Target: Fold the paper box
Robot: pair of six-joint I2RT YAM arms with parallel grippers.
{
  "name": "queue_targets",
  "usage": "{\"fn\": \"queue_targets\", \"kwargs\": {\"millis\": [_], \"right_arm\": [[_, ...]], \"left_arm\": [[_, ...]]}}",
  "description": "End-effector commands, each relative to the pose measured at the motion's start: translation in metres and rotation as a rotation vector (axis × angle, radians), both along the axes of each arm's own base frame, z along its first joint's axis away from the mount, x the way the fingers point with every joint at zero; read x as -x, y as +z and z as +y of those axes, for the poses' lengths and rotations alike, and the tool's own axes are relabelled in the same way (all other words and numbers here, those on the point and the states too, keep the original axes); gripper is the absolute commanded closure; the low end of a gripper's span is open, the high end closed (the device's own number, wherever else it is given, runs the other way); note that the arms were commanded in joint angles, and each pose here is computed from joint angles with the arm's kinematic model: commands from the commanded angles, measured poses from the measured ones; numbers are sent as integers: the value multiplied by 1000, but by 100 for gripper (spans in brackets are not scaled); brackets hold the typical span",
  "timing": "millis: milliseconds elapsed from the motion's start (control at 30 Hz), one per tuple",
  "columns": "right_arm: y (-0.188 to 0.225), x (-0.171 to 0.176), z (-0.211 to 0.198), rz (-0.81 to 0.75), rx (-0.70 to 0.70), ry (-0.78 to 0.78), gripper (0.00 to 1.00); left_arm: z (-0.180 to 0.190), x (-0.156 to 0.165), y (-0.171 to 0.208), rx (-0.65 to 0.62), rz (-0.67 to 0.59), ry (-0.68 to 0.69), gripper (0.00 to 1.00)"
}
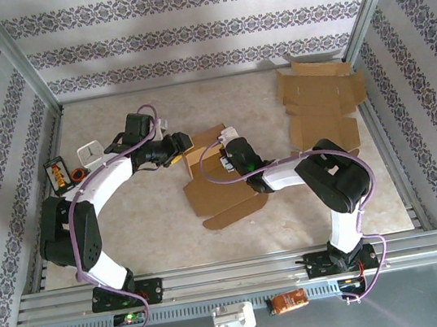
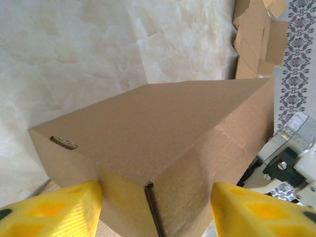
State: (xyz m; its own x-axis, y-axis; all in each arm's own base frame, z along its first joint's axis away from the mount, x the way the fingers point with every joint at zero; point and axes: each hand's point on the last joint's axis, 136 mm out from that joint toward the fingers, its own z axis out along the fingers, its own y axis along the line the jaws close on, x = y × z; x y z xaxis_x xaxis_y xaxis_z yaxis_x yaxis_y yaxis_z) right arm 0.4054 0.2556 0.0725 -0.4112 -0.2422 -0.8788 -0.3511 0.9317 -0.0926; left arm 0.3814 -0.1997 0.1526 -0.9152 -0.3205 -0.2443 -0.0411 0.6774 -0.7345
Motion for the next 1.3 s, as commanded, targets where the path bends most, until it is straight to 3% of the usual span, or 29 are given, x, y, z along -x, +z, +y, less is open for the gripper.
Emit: {"fn": "queue_targets", "kwargs": {"millis": [0,167,333,400,467,567,633,800,967,1033,1100,1267], "right_arm": [[12,16,5,-3,35,85,90],[59,31,-13,-73,123,172,96],[126,47,-51,-82,263,337,98],[153,68,-55,-92,380,541,100],[164,96,-57,-86,617,773,99],[152,110,-82,5,1147,971,99],[145,100,-88,49,1354,1002,99],[90,104,-36,-72,1480,1258,95],[38,116,2,-193,1548,1377,96],[21,127,14,-232,1560,1420,91],[2,139,20,-218,1561,1464,84],[-42,162,26,-171,1540,1503,82]], "left_arm": [[-7,3,24,4,-76,-25,30],[11,10,66,-67,-235,5,15],[43,30,126,-203,-482,54,10],[59,42,149,-275,-585,77,9],[71,55,166,-328,-681,88,7],[83,69,181,-382,-792,108,5],[89,76,185,-405,-845,122,4],[89,84,162,-456,-898,65,0],[89,98,141,-468,-861,13,0],[91,102,135,-475,-853,12,0],[92,103,130,-480,-847,15,0],[90,98,129,-462,-840,27,0]]}}
